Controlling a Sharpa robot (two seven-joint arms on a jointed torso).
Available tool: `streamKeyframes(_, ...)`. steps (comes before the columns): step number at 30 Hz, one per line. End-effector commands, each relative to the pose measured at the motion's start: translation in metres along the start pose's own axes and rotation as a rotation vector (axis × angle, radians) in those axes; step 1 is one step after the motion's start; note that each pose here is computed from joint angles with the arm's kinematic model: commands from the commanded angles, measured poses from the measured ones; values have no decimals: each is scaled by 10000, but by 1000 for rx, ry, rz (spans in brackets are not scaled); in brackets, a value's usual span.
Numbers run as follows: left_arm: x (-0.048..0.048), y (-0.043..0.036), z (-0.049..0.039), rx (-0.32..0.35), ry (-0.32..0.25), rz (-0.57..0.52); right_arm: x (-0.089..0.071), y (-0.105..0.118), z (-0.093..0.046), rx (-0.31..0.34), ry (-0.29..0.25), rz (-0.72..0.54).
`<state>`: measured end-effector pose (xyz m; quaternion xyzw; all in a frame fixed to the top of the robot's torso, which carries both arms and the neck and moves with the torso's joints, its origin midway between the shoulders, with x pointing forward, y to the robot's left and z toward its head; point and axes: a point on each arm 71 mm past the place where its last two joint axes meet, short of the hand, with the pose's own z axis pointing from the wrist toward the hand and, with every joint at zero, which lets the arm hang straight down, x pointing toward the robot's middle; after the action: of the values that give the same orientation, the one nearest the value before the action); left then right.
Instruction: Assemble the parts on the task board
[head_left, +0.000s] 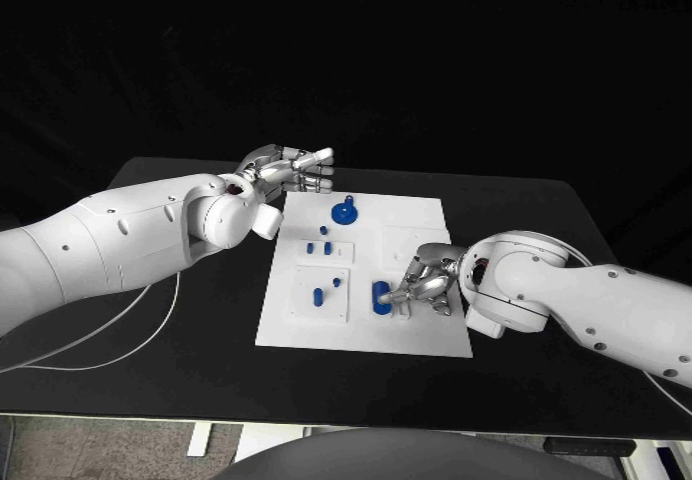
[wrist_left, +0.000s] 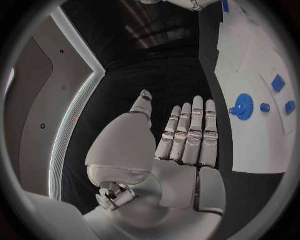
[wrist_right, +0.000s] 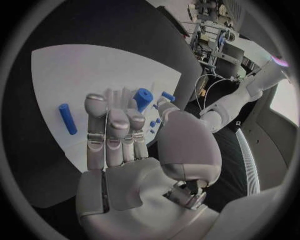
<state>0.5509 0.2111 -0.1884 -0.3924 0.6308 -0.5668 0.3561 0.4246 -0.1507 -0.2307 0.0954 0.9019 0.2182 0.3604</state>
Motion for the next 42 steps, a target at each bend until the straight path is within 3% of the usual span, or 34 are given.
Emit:
streamKeyframes(1, 10, -15, 4, 6, 7, 6, 25, 40, -9, -32, 23, -7)
streamKeyframes(20, 16, -10, 9, 3, 10, 12, -4, 63, 9, -40, -26, -85)
streamKeyframes(42, 11, -8, 5, 1, 11, 12, -58, 39, 82, 31, -96, -98)
